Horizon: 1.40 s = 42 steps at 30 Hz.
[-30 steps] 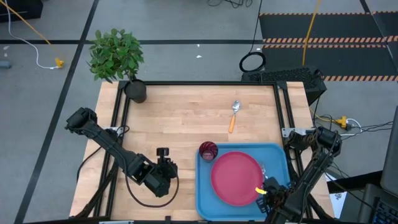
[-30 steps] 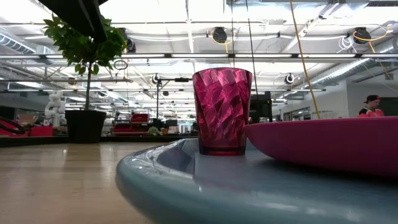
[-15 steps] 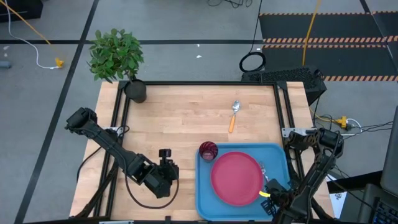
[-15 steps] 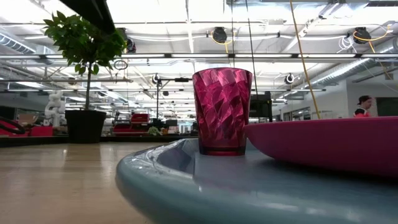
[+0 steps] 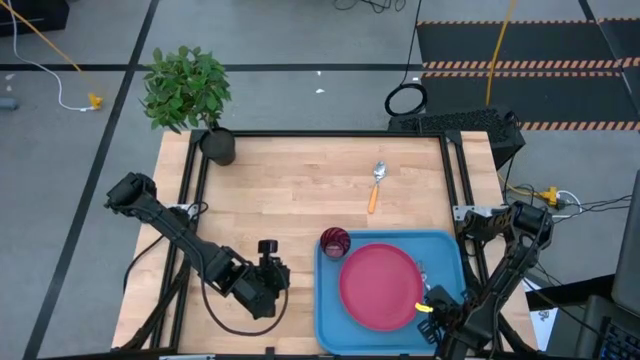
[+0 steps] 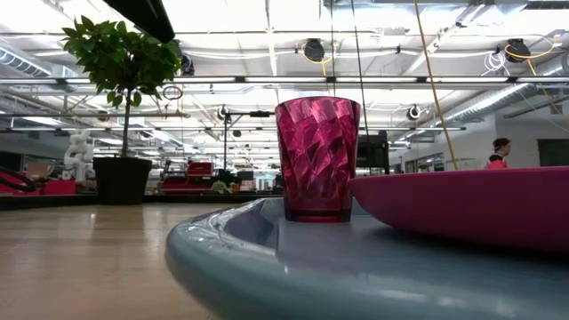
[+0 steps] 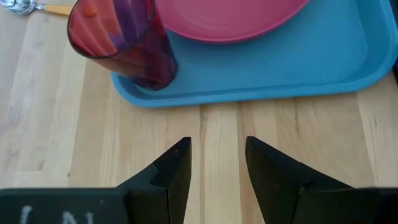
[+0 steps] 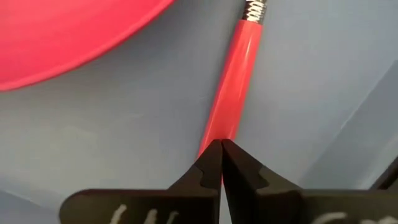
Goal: Pick and place plate/cup/fork/spoon on tray
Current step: Put the red fork on the left of the red plate on the blue tray
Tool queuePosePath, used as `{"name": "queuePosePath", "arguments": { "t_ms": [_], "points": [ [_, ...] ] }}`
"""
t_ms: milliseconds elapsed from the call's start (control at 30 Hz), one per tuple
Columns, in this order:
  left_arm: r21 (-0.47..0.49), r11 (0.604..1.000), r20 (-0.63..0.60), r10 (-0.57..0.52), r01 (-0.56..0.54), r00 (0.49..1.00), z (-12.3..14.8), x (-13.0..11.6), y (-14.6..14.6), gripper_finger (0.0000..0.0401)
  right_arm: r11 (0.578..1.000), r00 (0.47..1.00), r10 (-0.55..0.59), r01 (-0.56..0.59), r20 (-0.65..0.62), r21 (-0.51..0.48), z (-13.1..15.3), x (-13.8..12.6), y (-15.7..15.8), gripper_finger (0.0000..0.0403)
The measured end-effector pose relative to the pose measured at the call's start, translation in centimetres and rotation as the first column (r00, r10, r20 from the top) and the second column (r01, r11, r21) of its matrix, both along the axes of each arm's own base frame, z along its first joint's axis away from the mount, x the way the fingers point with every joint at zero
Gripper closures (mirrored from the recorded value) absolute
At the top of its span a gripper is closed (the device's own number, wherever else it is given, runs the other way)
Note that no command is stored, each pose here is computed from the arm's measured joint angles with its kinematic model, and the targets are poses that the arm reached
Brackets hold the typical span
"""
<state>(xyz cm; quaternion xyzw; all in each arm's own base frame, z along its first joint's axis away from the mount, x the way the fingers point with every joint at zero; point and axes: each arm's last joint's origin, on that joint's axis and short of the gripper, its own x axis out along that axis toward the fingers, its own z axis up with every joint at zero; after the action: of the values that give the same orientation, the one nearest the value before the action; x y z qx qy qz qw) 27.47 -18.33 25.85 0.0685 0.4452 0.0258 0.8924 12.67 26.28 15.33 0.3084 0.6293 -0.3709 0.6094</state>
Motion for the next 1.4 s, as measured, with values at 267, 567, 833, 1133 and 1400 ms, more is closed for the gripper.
{"name": "queuePosePath", "arguments": {
  "t_ms": [267,567,833,1133,1400],
  "points": [
    [0.000,1.000,0.000,0.000,0.000,1.000,0.0,0.0,0.0,0.0249,0.994,0.994,-0.102,0.101,0.028,0.044,0.3,0.5,0.1,0.0401],
    [-0.001,1.000,0.000,0.003,-0.003,1.000,0.0,0.0,0.0,0.0249,0.994,0.998,-0.042,0.037,0.051,0.100,1.7,0.8,-0.3,0.0401],
    [-0.002,1.000,0.002,0.003,-0.003,1.000,0.0,0.0,0.0,0.0249,0.966,0.983,0.155,-0.172,0.097,0.191,1.8,0.2,1.0,0.0401],
    [-0.009,1.000,0.007,0.006,-0.006,1.000,0.0,0.1,0.0,0.0249,0.963,0.965,0.204,-0.228,0.164,0.145,0.1,-0.2,0.2,0.0401],
    [-0.009,1.000,0.007,0.006,-0.006,1.000,0.0,0.1,0.0,0.0249,0.963,0.966,0.192,-0.219,0.171,0.156,-0.8,0.3,-0.5,0.0401]
  ]
}}
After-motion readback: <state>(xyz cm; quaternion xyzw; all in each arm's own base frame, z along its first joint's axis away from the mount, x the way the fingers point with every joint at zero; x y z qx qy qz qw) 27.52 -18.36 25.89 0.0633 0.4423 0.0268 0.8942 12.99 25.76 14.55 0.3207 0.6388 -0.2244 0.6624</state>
